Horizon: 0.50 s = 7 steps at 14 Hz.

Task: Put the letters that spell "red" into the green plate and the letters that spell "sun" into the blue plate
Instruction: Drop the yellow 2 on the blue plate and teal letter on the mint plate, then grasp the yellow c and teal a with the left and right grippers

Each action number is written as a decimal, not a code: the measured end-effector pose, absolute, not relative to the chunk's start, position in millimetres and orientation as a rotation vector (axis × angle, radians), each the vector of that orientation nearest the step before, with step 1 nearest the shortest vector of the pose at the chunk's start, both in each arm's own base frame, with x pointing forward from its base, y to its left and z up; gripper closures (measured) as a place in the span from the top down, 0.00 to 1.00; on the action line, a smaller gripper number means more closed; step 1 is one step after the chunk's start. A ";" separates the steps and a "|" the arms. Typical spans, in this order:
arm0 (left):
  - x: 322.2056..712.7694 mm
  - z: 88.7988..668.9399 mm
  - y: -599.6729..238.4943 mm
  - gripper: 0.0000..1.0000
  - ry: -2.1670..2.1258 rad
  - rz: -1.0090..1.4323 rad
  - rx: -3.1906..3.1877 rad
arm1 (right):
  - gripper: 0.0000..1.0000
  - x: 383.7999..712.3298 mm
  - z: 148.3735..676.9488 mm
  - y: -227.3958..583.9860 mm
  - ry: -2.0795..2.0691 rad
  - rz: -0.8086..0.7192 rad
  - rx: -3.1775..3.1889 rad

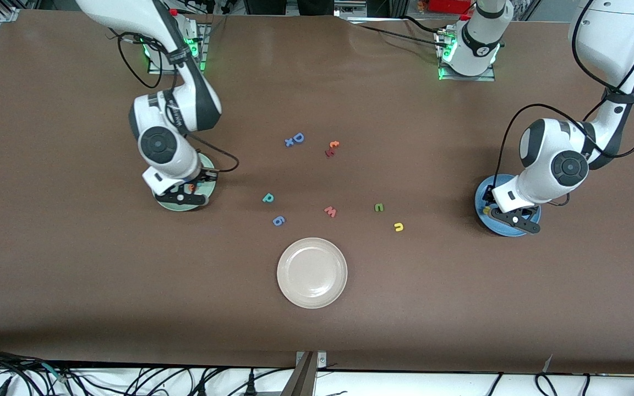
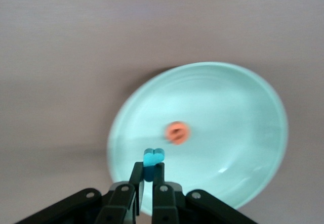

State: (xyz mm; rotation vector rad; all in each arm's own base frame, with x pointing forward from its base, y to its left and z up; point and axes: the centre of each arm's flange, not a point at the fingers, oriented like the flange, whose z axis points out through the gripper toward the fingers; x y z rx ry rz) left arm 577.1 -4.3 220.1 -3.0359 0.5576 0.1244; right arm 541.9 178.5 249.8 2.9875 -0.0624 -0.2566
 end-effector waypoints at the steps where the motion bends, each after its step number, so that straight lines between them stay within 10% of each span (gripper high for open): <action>1: 578.9 224.3 -12.4 0.63 0.489 0.108 -3.052 | 0.11 542.3 246.8 164.3 -0.059 -0.271 2.981; 7: 586.5 260.8 -130.6 0.63 -0.054 -0.008 -3.171 | 0.11 518.3 207.8 141.8 -0.071 -0.292 2.964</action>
